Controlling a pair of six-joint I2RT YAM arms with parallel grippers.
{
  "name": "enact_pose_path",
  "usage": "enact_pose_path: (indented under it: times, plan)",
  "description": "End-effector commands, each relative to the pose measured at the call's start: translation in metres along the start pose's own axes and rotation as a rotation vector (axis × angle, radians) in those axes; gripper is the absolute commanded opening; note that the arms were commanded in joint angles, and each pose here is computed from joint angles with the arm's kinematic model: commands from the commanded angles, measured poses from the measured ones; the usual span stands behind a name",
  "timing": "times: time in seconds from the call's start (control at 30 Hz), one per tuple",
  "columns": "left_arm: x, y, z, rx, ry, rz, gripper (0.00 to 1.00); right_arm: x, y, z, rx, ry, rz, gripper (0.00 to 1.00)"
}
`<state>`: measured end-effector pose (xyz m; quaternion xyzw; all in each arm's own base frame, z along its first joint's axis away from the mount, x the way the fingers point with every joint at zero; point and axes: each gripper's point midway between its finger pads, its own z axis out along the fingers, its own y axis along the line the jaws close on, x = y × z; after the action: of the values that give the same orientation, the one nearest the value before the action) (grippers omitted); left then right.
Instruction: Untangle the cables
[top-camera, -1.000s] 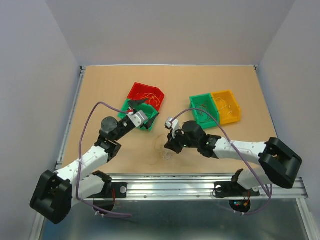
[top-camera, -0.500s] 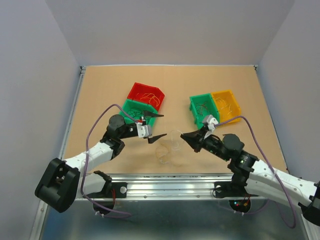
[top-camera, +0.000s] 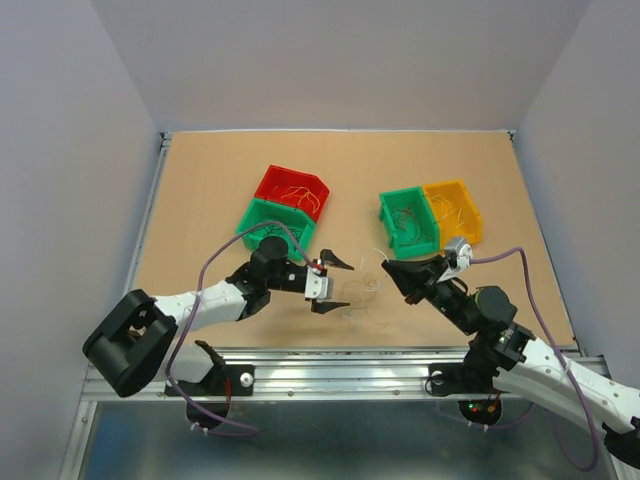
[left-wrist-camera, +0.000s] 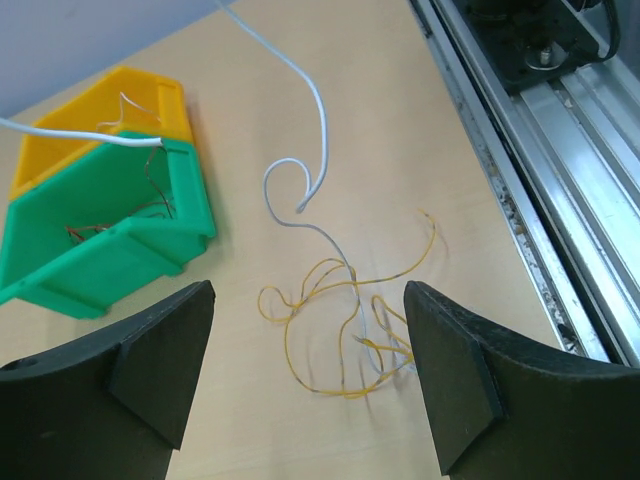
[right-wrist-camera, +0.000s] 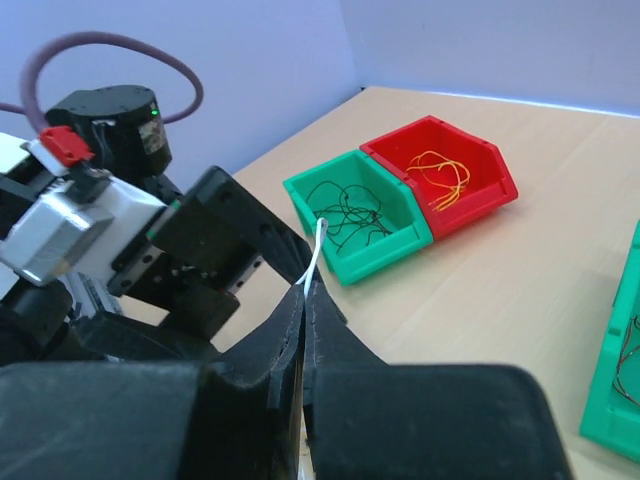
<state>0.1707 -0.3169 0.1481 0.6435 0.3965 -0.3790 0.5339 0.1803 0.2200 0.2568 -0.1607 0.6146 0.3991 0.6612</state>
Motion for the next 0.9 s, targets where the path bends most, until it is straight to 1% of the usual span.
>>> enact_pose_path:
  times: [0.0,0.1,0.13,0.17,0.23,0.27,0.3,0.33,0.4,0.43,0.47,0.5,0.53,0.57,0.6,0.63,0.67,0.77,0.8,0.87]
  plan:
    - [-0.010,0.032,0.019,-0.059,-0.008,-0.033,0.87,-0.015,0.003,0.000,-0.011,-0.088,0.031,0.01]
    - [-0.020,0.031,0.037,-0.044,-0.063,-0.058,0.86,-0.022,0.008,0.002,-0.038,-0.123,0.044,0.01]
    - [-0.027,0.022,0.047,-0.016,-0.082,-0.052,0.86,-0.026,0.011,0.003,-0.048,-0.141,0.048,0.01]
    - [-0.023,0.018,0.055,-0.007,-0.075,-0.069,0.85,-0.026,0.012,0.005,-0.051,-0.140,0.050,0.01]
    - [-0.024,0.017,0.067,-0.005,-0.072,-0.096,0.82,-0.031,0.015,0.008,-0.065,-0.150,0.049,0.01]
    - [-0.020,0.017,0.075,0.004,-0.065,-0.114,0.77,-0.034,0.017,0.011,-0.069,-0.159,0.048,0.00]
    - [-0.016,0.016,0.078,0.007,-0.059,-0.137,0.75,-0.036,0.018,0.013,-0.072,-0.166,0.046,0.01]
    - [-0.014,0.014,0.080,0.017,-0.056,-0.142,0.73,-0.048,0.023,0.014,-0.092,-0.195,0.045,0.01]
    - [-0.007,0.009,0.083,0.033,-0.054,-0.144,0.66,-0.067,0.034,0.020,-0.128,-0.220,0.035,0.01]
    - [-0.006,0.009,0.083,0.032,-0.057,-0.141,0.60,-0.073,0.038,0.023,-0.141,-0.225,0.028,0.01]
    - [-0.006,0.009,0.084,0.034,-0.056,-0.145,0.48,-0.079,0.041,0.025,-0.153,-0.232,0.021,0.01]
    - [-0.003,0.008,0.084,0.035,-0.051,-0.150,0.41,-0.088,0.045,0.026,-0.164,-0.244,0.016,0.01]
    - [0.000,0.009,0.085,0.028,-0.043,-0.153,0.37,-0.096,0.048,0.028,-0.170,-0.257,0.008,0.00]
    - [0.001,0.010,0.085,0.025,-0.039,-0.149,0.36,-0.115,0.052,0.028,-0.176,-0.294,0.006,0.01]
    - [0.003,0.008,0.085,0.027,-0.034,-0.149,0.31,-0.125,0.054,0.028,-0.174,-0.316,0.001,0.00]
    - [0.003,0.008,0.085,0.029,-0.033,-0.150,0.31,-0.136,0.053,0.026,-0.160,-0.343,0.003,0.01]
    - [0.003,0.008,0.084,0.030,-0.035,-0.146,0.31,-0.161,0.058,0.023,-0.167,-0.395,0.003,0.01]
    - [0.003,0.007,0.083,0.031,-0.033,-0.149,0.30,-0.201,0.056,0.018,-0.120,-0.465,-0.017,0.01]
    - [0.004,0.007,0.083,0.031,-0.032,-0.148,0.30,-0.233,0.059,0.011,-0.107,-0.526,-0.014,0.01]
    - [0.009,0.005,0.083,0.035,-0.022,-0.154,0.30,-0.254,0.051,0.013,-0.031,-0.552,-0.027,0.01]
